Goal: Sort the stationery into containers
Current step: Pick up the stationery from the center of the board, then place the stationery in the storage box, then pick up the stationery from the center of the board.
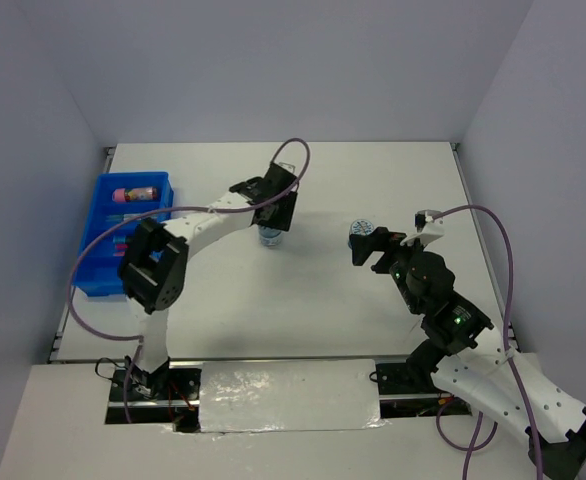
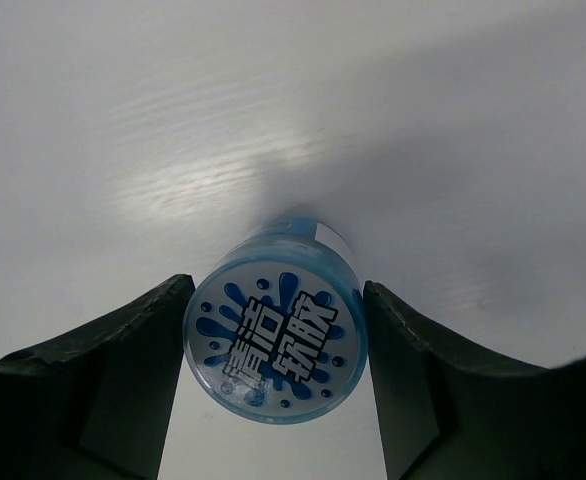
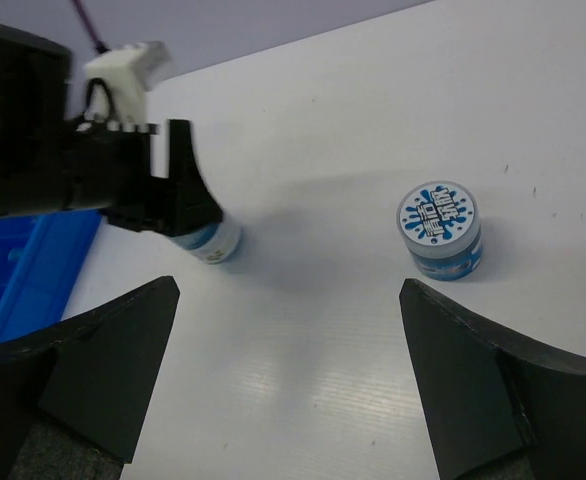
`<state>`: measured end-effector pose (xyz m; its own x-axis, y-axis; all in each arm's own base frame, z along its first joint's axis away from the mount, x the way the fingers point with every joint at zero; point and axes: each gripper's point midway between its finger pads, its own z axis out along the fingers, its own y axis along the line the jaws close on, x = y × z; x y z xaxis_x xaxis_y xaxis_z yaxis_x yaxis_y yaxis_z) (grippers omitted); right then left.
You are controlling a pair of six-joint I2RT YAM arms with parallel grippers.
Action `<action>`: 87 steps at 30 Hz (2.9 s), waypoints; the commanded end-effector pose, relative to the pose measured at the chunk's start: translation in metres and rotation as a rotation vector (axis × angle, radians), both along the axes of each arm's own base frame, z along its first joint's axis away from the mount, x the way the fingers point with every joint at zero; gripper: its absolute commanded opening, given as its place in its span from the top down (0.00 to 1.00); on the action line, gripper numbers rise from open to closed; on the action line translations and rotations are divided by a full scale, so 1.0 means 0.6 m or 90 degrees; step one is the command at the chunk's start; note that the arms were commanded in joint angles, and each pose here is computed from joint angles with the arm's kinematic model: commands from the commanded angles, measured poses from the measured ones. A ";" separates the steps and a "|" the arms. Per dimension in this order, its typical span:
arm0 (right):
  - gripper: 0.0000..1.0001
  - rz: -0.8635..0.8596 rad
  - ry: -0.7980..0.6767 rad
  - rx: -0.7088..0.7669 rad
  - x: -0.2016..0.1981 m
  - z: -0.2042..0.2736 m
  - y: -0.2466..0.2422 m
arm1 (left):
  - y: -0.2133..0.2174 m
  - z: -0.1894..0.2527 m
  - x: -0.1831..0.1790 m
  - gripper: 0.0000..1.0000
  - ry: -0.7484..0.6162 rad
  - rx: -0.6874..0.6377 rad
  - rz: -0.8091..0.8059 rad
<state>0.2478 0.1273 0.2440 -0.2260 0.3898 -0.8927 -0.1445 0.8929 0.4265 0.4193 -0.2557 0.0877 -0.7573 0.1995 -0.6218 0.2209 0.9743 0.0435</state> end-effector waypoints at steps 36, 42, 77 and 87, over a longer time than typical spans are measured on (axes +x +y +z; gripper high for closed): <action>0.00 0.036 -0.043 0.029 -0.002 0.027 0.015 | 0.603 0.117 -0.242 1.00 -0.164 -0.076 0.827; 0.00 0.041 -0.043 0.031 -0.002 0.028 0.019 | 0.602 0.101 -0.240 0.98 -0.152 -0.071 0.824; 0.00 -0.372 0.041 0.091 -0.027 -0.005 -0.173 | 0.067 0.285 -0.008 0.01 -0.223 -0.222 0.091; 0.00 -0.398 -0.013 0.138 -0.065 0.013 -0.218 | -0.305 0.185 0.051 0.01 -0.209 -0.112 -0.221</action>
